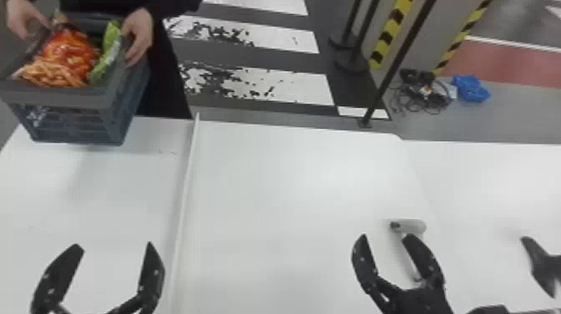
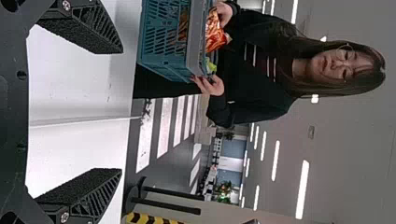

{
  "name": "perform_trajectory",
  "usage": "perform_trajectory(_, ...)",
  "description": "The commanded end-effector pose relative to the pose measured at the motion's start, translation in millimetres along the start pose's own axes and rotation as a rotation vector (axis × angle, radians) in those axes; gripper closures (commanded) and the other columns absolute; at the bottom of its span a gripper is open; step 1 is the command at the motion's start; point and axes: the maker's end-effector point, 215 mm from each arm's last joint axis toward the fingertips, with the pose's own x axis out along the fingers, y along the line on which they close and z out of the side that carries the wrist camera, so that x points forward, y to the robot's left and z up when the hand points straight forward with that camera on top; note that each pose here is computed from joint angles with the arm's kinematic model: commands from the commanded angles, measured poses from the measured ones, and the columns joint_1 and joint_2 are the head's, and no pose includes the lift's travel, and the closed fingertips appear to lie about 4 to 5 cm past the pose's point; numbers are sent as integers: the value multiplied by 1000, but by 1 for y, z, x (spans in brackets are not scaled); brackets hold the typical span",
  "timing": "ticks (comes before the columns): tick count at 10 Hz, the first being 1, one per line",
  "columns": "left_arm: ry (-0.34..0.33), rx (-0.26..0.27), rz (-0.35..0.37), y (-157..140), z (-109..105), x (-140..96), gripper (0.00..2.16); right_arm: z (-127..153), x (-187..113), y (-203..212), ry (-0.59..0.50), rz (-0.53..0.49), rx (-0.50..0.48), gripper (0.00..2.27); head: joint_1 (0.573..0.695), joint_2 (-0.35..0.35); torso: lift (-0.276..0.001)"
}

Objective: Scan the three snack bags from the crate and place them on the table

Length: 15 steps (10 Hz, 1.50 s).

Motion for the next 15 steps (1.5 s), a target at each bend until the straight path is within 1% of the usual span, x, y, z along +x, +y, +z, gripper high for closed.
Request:
perform_trajectory(1,-8,-2,-1,0,2,0,90,0,0,0,0,0,0,120,695,-200,-37)
perform_trajectory(8,-41,-15,-6,-2,14,-3,90,4,-1,-2,-11,-1,-2,120,695,-203,-37)
perform_trajectory(11,-66,-20,-4,-2,31,-2,80,6,-2,-7,-15,-8,-4,120,695,-208,-37)
perform_trajectory(13,-73,-23,-6,-3,40,-1,80,15,-5,-11,-37,-14,-2,120,695,-211,-37)
perform_trajectory(14,-62,-12,-14,-2,41,2,80,19,-4,-10,-43,-14,-2,120,695,-216,-37)
perform_trajectory(15,-23,8,-15,1,35,7,83,22,-4,-10,-46,-11,-3,120,695,-221,-37)
